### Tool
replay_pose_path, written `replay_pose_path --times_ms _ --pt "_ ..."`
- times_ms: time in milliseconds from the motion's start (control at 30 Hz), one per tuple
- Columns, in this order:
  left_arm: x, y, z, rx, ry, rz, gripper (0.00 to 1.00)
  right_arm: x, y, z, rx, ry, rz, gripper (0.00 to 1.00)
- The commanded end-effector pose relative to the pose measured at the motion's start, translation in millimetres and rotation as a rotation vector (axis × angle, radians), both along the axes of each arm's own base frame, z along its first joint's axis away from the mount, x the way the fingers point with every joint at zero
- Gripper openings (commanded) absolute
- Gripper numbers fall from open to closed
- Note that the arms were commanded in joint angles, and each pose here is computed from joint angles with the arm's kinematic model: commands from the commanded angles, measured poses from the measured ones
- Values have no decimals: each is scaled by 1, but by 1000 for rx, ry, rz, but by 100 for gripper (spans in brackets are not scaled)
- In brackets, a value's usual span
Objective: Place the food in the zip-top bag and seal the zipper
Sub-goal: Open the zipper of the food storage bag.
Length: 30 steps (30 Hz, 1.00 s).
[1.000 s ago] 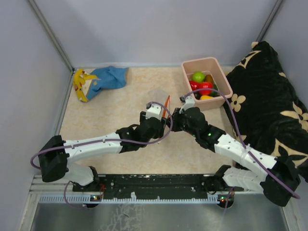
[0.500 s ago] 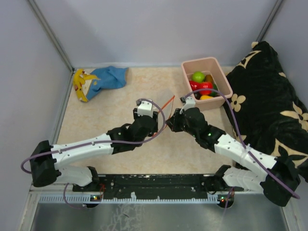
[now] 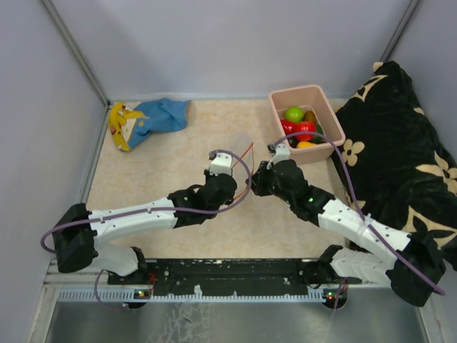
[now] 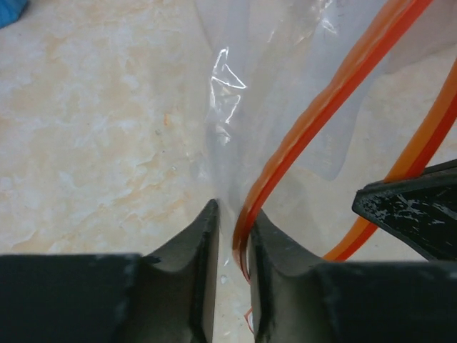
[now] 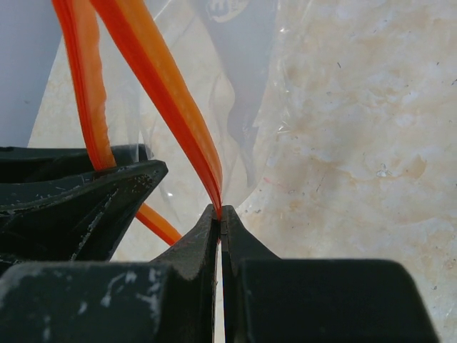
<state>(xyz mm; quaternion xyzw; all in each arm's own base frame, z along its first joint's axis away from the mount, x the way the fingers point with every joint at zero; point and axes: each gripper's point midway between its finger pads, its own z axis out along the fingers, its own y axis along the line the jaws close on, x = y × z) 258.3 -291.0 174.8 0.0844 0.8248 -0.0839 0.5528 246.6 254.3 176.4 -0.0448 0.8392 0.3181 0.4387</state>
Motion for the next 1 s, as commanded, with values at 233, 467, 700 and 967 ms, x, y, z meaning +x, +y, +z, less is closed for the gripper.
replay_pose_path --times_ms 233,467,700,967 --pt "-14 -36 24 -206 73 -112 0 21 2 14 24 -72 -78 14" --pt "-18 -39 35 -261 91 -119 0 33 14 15 26 -92 -70 26" --pt "-15 -20 44 -198 67 -71 0 44 -6 -5 -119 -85 -148 14" --pt "-7 26 50 -51 52 32 0 36 -29 -25 -288 -43 -153 0"
